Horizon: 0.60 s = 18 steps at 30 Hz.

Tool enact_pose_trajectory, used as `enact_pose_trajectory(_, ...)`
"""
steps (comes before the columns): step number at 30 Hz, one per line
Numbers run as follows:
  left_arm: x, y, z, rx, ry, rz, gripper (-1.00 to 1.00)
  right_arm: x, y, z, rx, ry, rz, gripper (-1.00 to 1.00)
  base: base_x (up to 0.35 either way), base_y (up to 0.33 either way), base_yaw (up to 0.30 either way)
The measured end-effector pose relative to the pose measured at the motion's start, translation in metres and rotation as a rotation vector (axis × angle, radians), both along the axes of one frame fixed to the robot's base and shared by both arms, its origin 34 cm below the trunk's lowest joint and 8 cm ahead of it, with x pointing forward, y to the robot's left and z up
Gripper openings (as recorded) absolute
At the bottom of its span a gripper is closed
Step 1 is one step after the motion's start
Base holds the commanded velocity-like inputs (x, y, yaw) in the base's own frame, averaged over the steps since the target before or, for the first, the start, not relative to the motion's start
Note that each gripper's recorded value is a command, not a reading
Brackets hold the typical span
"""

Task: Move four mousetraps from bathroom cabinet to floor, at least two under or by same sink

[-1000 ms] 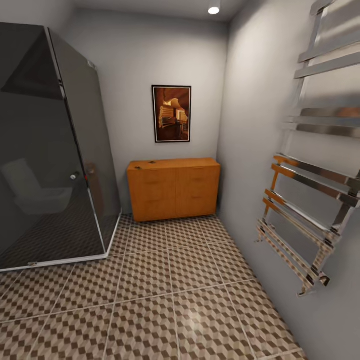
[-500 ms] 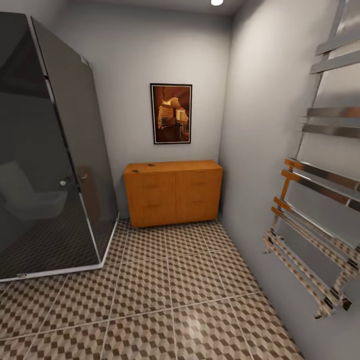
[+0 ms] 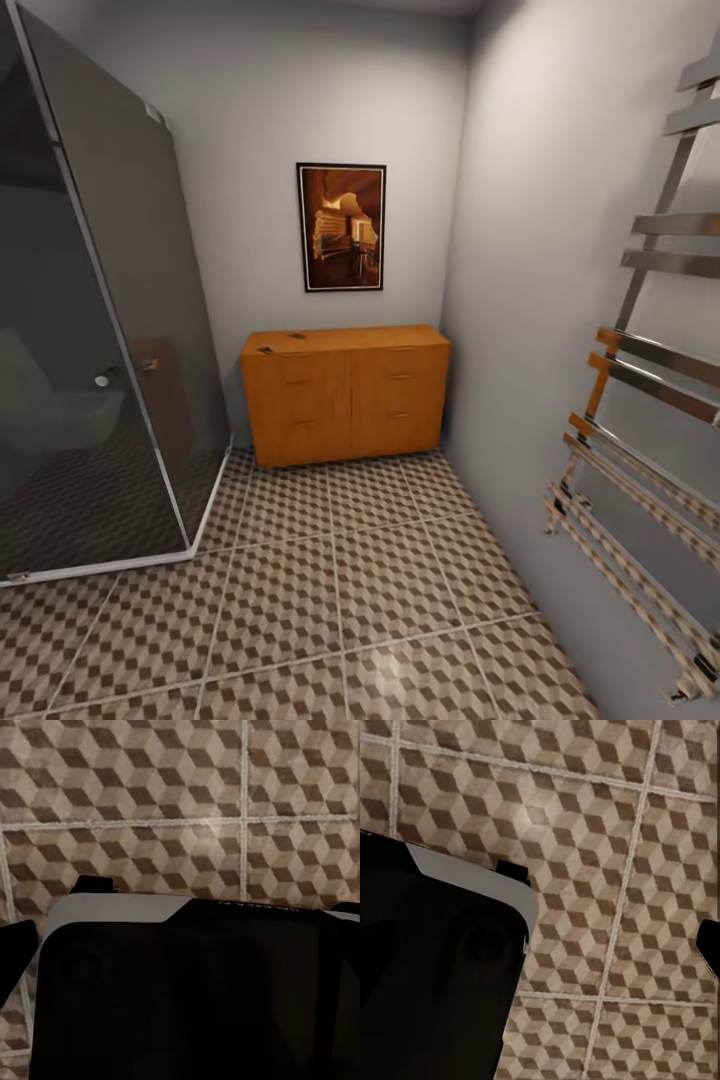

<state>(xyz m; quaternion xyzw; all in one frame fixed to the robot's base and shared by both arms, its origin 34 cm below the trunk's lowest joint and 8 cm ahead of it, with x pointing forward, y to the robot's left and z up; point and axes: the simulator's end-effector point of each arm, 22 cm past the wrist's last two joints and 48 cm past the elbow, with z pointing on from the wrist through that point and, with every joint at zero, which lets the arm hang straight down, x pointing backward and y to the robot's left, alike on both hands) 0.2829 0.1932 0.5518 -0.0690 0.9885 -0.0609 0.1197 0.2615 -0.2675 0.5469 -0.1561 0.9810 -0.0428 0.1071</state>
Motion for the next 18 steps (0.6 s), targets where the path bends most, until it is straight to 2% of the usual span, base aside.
enact_pose_trajectory(18, -0.0002, 0.0004, -0.0001, 0.002, 0.001, 0.0, 1.0, 0.0001, -0.0003, 0.0, 0.0, 0.0, -0.001, 1.0, 0.322, 0.0, 0.0)
